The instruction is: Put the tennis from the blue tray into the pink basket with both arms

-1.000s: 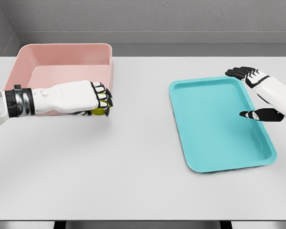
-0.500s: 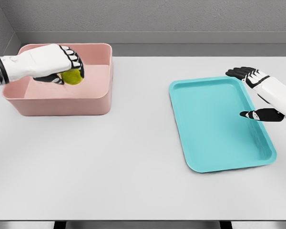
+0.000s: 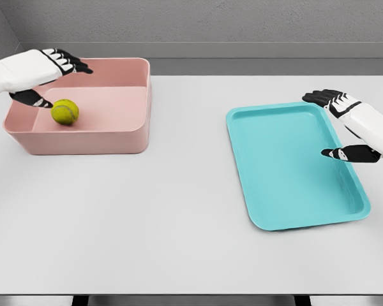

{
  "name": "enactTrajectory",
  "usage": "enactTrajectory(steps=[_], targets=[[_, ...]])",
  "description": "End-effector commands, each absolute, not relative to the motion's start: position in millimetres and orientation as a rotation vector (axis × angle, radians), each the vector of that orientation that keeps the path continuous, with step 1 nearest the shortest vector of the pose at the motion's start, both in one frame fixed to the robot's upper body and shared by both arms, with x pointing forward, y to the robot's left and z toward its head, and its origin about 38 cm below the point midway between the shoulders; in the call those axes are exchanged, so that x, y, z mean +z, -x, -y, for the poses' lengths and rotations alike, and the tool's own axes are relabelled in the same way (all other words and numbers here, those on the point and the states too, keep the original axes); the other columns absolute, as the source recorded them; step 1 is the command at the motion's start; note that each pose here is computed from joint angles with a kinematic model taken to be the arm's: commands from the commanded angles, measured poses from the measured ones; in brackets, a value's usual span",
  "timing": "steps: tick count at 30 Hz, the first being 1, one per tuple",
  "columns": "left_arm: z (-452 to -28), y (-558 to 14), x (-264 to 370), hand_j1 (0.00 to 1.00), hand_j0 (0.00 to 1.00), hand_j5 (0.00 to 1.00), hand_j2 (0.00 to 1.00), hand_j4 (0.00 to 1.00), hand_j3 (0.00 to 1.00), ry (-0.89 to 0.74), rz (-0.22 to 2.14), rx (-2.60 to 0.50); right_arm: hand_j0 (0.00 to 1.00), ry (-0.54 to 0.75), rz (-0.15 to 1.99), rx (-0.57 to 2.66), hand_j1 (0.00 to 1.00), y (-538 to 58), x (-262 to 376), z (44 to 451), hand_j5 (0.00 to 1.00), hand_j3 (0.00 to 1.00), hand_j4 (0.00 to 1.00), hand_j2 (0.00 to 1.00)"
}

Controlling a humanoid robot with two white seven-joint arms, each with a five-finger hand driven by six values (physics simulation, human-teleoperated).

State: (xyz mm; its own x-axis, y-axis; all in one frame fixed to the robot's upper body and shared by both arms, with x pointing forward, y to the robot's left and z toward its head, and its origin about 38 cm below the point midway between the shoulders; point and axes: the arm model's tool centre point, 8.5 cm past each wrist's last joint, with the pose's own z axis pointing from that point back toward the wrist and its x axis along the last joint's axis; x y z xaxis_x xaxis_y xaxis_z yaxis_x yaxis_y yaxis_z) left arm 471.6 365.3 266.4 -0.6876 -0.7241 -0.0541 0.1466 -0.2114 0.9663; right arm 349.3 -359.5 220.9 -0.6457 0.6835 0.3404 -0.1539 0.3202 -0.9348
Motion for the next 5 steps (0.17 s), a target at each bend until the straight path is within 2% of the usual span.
enactTrajectory(steps=[1, 5], targets=[[-379.5, -468.7, 271.6, 1.00, 1.00, 1.00, 1.00, 1.00, 1.00, -0.715, 1.449, -1.933, 1.00, 0.467, 1.842, 1.406, 1.00, -349.2, 221.8, 359.8, 1.00, 1.00, 1.00, 1.00], [-384.7, -464.9, 264.0, 1.00, 1.00, 1.00, 1.00, 1.00, 1.00, -0.700, 1.427, -1.931, 1.00, 0.464, 1.844, 1.408, 1.00, -348.7, 221.8, 358.8, 1.00, 1.00, 1.00, 1.00]])
